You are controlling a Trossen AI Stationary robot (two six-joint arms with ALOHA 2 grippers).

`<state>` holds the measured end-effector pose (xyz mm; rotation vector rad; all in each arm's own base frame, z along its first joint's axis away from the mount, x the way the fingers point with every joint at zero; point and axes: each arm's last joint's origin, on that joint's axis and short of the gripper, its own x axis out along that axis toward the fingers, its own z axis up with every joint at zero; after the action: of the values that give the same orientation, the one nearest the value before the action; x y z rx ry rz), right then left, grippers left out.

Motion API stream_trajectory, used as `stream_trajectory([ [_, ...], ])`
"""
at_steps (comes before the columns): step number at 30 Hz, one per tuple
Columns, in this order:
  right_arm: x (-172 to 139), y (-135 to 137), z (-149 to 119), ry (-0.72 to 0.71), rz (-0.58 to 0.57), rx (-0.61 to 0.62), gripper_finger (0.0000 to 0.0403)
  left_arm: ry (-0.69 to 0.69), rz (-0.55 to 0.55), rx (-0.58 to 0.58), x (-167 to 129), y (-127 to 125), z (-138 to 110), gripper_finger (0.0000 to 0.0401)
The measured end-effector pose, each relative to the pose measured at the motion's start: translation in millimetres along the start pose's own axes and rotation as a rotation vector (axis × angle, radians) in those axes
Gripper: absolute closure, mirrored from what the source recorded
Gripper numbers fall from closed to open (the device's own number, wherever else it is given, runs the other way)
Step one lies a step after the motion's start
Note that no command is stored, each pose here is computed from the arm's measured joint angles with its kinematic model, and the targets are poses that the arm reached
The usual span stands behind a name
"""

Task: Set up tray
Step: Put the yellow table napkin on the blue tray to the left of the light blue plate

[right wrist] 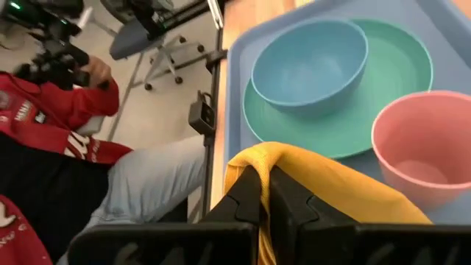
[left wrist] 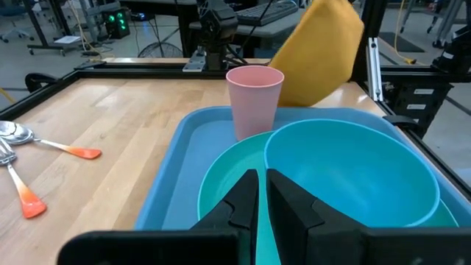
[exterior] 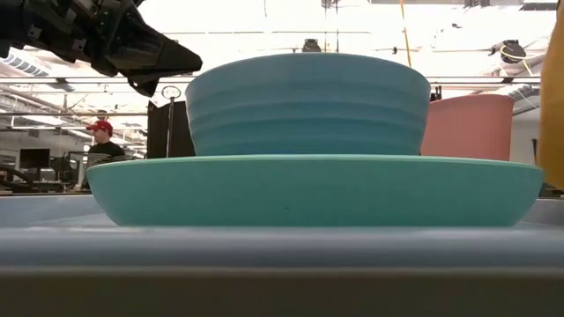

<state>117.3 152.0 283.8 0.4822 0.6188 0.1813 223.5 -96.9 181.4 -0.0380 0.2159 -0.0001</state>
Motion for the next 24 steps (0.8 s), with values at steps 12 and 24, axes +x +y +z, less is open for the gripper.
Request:
stream_trajectory([
  [12,-29,-5,23,-0.231,0.03,-0.102,0.0403,0.009,0.001,-0.01,0,0,-1,0.0368],
  [24,-45,-9,35,-0.354,0.02,-0.166,0.0403,0.016,0.002,-0.01,0,0,-2,0.0368],
])
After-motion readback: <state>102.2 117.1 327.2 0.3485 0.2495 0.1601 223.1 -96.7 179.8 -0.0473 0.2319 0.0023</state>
